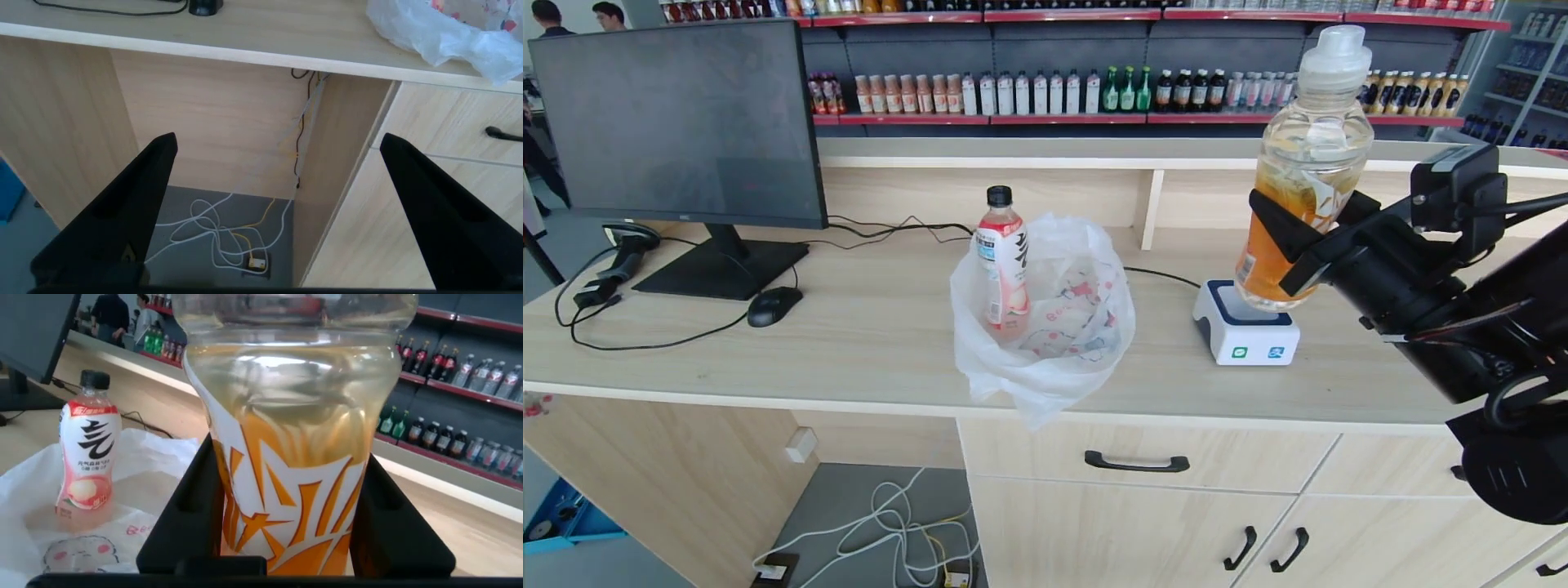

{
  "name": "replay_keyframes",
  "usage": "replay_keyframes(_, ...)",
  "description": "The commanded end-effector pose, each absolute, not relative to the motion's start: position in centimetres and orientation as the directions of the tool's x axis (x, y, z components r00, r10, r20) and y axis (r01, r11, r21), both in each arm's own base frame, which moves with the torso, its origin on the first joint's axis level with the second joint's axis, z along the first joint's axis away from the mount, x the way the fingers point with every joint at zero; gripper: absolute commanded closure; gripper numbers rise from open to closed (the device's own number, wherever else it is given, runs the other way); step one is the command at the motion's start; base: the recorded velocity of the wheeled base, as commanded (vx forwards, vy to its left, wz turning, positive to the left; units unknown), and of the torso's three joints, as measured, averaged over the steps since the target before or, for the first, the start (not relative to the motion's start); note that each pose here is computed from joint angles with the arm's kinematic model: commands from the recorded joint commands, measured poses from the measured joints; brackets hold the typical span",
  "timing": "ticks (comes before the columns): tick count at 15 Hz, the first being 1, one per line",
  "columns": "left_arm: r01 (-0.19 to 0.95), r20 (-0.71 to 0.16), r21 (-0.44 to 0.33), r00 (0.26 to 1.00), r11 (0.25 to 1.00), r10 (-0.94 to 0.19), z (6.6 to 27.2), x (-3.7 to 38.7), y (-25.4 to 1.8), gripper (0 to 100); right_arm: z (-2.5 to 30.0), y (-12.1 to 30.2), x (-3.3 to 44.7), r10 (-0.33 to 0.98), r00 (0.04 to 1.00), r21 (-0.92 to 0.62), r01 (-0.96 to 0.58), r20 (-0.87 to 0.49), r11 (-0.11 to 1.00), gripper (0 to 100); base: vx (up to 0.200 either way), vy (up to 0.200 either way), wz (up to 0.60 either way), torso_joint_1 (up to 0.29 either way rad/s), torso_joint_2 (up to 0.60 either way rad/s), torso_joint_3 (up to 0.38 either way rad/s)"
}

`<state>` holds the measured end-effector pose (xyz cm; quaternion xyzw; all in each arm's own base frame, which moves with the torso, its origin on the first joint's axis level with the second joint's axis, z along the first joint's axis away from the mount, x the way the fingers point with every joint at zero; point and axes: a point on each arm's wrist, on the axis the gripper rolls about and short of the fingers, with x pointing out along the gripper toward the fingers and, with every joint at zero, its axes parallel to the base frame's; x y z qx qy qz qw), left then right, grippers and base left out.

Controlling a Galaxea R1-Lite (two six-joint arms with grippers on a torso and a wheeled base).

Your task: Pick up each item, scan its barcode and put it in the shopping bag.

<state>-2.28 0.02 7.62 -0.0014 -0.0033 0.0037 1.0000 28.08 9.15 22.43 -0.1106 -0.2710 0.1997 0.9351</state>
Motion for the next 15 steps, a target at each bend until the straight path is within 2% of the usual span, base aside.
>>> replay_keyframes(1, -0.008, 0.006, -0.003, 1.000, 1.000, 0.008, 7.63, -2.27, 0.02, 0, 22.06, 9.28, 28.37, 0.436, 0.778, -0.315, -0.318, 0.453, 0.894, 100, 0.000, 0.200, 0.00, 0.002, 0.00, 0.007)
replay_keyframes(4, -0.008, 0.006, -0.002, 1.000, 1.000, 0.008, 7.63, -2.27, 0.02, 0, 22.18, 9.29, 28.55, 0.434, 0.776, -0.315, -0.315, 0.458, 0.895, 100, 0.000, 0.200, 0.00, 0.002, 0.00, 0.004)
replay_keyframes(15, -0.008, 0.006, 0.000, 1.000, 1.000, 0.008, 7.63, -2.27, 0.02, 0, 22.09, 9.29, 28.57, 0.434, 0.777, -0.314, -0.316, 0.455, 0.895, 100, 0.000, 0.000, 0.00, 0.000, 0.00, 0.000)
